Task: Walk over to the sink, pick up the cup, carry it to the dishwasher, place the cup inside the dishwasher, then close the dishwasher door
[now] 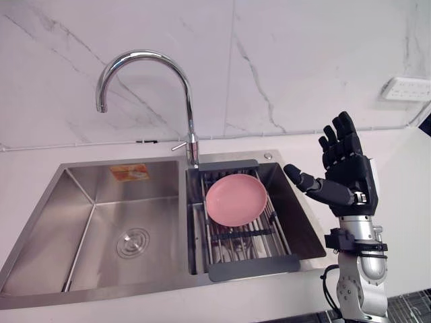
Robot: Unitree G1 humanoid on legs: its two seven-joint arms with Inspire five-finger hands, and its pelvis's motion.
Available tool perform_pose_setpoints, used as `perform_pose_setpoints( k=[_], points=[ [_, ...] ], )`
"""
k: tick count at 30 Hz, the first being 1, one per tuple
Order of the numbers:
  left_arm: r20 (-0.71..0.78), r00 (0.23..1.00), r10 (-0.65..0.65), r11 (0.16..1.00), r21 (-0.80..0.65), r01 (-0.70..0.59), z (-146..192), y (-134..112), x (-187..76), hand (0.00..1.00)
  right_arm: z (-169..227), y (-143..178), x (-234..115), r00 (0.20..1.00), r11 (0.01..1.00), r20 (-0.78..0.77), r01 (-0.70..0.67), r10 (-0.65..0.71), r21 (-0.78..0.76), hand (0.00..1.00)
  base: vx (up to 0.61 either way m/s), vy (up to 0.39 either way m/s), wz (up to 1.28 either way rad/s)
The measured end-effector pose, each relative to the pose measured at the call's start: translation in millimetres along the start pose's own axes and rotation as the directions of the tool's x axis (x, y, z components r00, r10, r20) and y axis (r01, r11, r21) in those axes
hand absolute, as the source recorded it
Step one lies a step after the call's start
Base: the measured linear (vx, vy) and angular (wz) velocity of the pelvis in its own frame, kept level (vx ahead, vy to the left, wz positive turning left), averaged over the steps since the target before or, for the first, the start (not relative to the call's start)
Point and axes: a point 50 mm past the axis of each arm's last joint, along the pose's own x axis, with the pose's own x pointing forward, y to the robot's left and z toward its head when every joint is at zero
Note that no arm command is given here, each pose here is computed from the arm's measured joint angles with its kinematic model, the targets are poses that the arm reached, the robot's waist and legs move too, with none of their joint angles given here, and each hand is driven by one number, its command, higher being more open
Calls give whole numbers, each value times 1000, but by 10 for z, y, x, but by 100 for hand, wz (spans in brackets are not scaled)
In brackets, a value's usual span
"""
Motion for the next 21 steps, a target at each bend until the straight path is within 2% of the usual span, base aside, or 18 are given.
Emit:
perform_pose_setpoints(
  k=[7, 11, 14, 15, 16, 18, 21],
  points=[
    [-17, 999, -30, 999, -11, 30, -14, 2, 5, 100, -5, -4, -12, 1000, 1000, -2, 1, -1, 19, 100, 0, 0, 3],
    [-118, 987, -112, 990, -100, 101, -90, 0, 24, 100, -27, -8, -32, 1000, 999, -25, -5, 6, 32, 100, 0, 0, -1],
    [-216, 962, -169, 980, -142, 140, -154, 9, 45, 100, -6, -22, -18, 995, 984, -89, -68, 54, -162, 100, 0, 0, 0],
    [-236, 953, -192, 976, -152, 159, -136, 28, 70, 100, 45, -35, 25, 986, 945, -128, -138, 104, -297, 100, 0, 0, -4],
    [-244, 947, -206, 973, -156, 172, -124, 36, 82, 100, 73, -33, 51, 979, 911, -150, -182, 135, -369, 100, -11, -1, -7],
    [-278, 928, -249, 964, -168, 208, -106, 54, 115, 100, 184, 31, 186, 945, 740, -214, -328, 249, -587, 100, -36, -5, -18],
    [-291, 924, -249, 965, -156, 211, -95, 93, 133, 100, 328, 127, 323, 918, 570, -216, -378, 332, -730, 100, -52, -15, -19]
  ],
)
